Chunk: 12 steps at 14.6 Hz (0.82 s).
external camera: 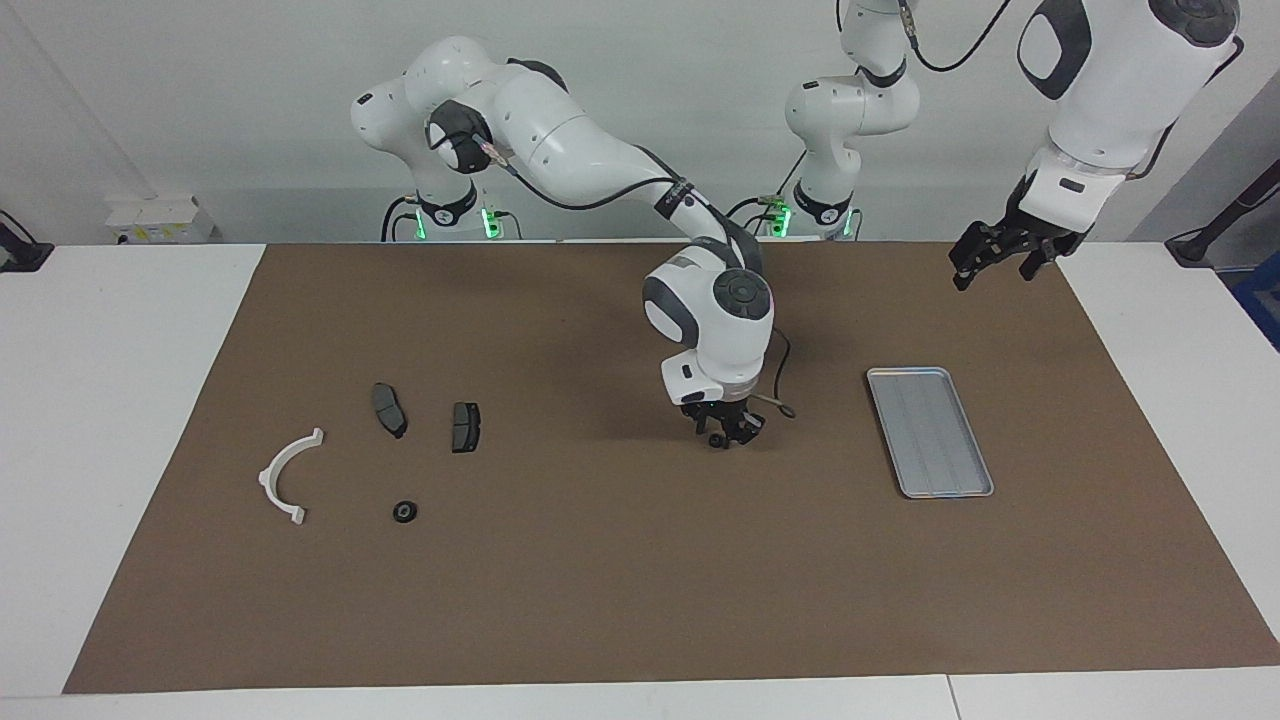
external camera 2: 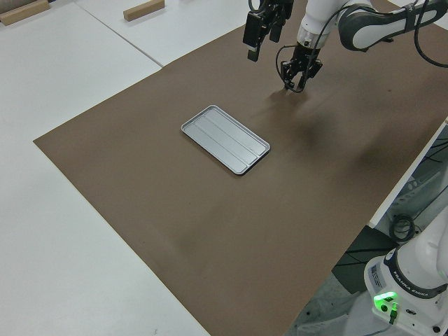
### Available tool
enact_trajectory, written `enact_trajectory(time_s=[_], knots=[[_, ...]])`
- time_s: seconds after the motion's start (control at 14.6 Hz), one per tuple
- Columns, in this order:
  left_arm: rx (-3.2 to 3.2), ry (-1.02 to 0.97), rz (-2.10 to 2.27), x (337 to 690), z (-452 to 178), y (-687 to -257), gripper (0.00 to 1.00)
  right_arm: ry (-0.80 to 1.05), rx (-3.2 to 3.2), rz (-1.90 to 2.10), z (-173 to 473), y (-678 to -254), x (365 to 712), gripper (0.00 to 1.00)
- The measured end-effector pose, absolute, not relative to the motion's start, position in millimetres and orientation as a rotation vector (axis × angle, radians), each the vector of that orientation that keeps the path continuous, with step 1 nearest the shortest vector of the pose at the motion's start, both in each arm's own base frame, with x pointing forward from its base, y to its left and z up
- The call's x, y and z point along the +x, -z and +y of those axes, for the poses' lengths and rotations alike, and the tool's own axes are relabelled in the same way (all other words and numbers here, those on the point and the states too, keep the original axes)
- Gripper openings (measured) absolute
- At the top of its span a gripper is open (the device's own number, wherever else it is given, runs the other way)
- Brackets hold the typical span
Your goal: Place bearing gear from tray to pile
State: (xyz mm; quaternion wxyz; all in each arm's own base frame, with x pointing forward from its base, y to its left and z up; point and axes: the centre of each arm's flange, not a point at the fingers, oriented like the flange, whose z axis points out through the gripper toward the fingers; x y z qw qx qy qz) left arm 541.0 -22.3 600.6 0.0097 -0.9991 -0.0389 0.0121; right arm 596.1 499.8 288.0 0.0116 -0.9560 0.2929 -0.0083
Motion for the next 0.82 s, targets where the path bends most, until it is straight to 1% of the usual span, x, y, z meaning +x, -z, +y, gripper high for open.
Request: enact_trajectory(time_s=[0.07,0.14,0.27,0.34,0.41,0.82], knots=[[-3.12,-0.038,-0.121,541.0,-22.3,-600.6,1.0,0.032,-2.976,0.914,499.5,-288.3,597.2,0.5],[-3.12,-0.038,-0.121,541.0,-22.3,-600.6,1.0,0.036,-2.973,0.915,499.0,-289.1,598.3,0.41],[-3.12,-0.038,-0.121,541.0,-22.3,-600.6,1.0,0.042,-2.967,0.915,498.8,-289.5,599.4,0.37],[-3.12,-0.038,-0.121,541.0,-22.3,-600.6,1.0,0.043,-2.966,0.916,498.4,-289.9,599.8,0.29],[-3.12,-0.038,-0.121,541.0,-22.3,-600.6,1.0,0.045,-2.964,0.916,498.5,-290.0,600.2,0.24],[-3.12,-0.038,-0.121,541.0,-22.3,-600.6,1.0,0.043,-2.973,0.919,496.1,-290.0,601.2,0.24]])
